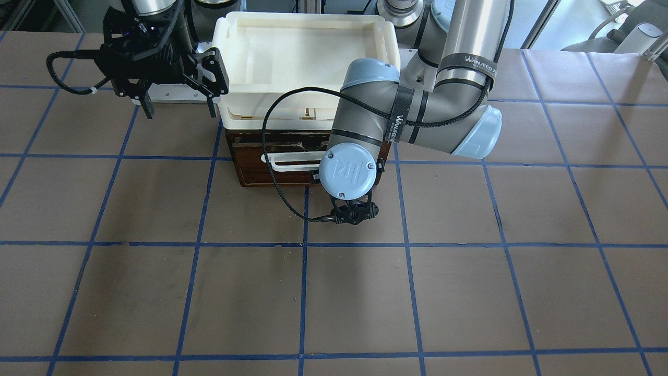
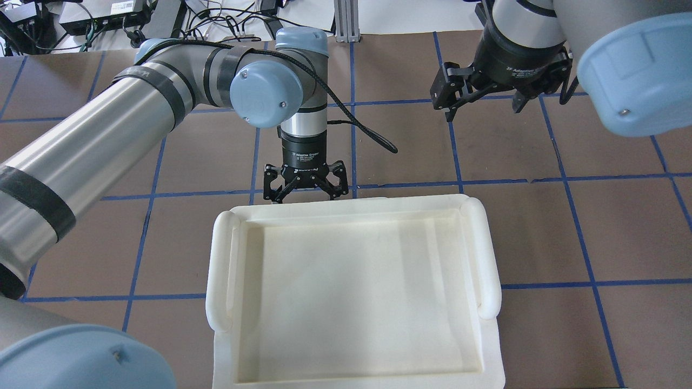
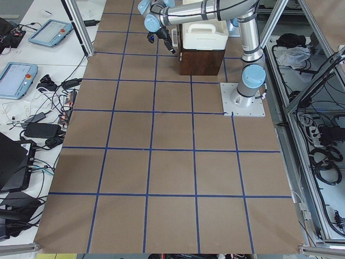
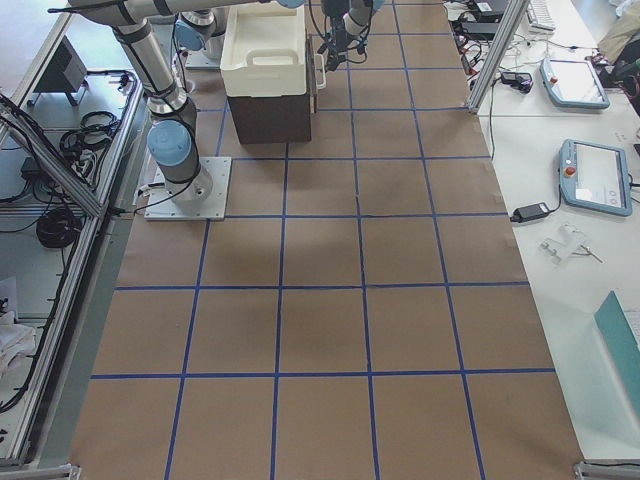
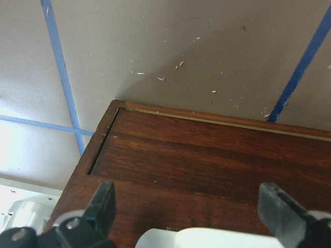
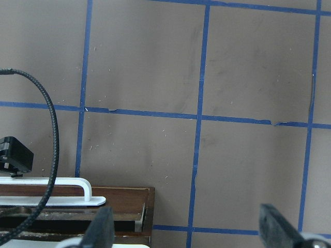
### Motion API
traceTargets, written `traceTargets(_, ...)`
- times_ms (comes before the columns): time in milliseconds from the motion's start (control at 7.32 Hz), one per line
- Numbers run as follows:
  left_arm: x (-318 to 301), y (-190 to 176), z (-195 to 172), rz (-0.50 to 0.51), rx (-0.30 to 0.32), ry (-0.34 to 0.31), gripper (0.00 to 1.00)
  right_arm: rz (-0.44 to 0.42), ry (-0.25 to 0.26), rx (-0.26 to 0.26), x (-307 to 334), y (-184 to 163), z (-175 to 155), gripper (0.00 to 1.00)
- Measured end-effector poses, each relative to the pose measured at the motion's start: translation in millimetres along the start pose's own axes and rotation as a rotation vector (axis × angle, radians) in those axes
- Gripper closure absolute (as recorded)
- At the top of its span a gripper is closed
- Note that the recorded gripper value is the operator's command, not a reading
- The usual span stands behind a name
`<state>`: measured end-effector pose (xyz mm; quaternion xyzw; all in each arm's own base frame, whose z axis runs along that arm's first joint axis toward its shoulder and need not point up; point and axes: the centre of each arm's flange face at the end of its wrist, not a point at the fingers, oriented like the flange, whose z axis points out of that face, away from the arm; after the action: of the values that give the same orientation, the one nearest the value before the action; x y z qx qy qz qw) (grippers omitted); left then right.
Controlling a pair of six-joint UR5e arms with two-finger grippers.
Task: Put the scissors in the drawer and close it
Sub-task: 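Press the left gripper against the drawer front to seat it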
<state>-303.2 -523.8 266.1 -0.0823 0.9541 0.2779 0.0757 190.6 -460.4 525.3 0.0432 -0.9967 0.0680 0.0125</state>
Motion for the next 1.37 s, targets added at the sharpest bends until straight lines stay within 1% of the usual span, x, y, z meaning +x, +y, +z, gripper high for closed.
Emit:
traceTargets(820, 3.7, 9.0, 3.1, -0.01, -0.021, -0.022, 0.0, 0.0, 0.003, -0.001, 0.3, 0.2, -0.1, 0.0)
traceTargets(1366, 4.7, 17.6, 2.8, -0.004, -0.021, -0.027, 0.0, 0.0, 0.003, 0.001, 0.4, 0.1, -0.2, 0.0)
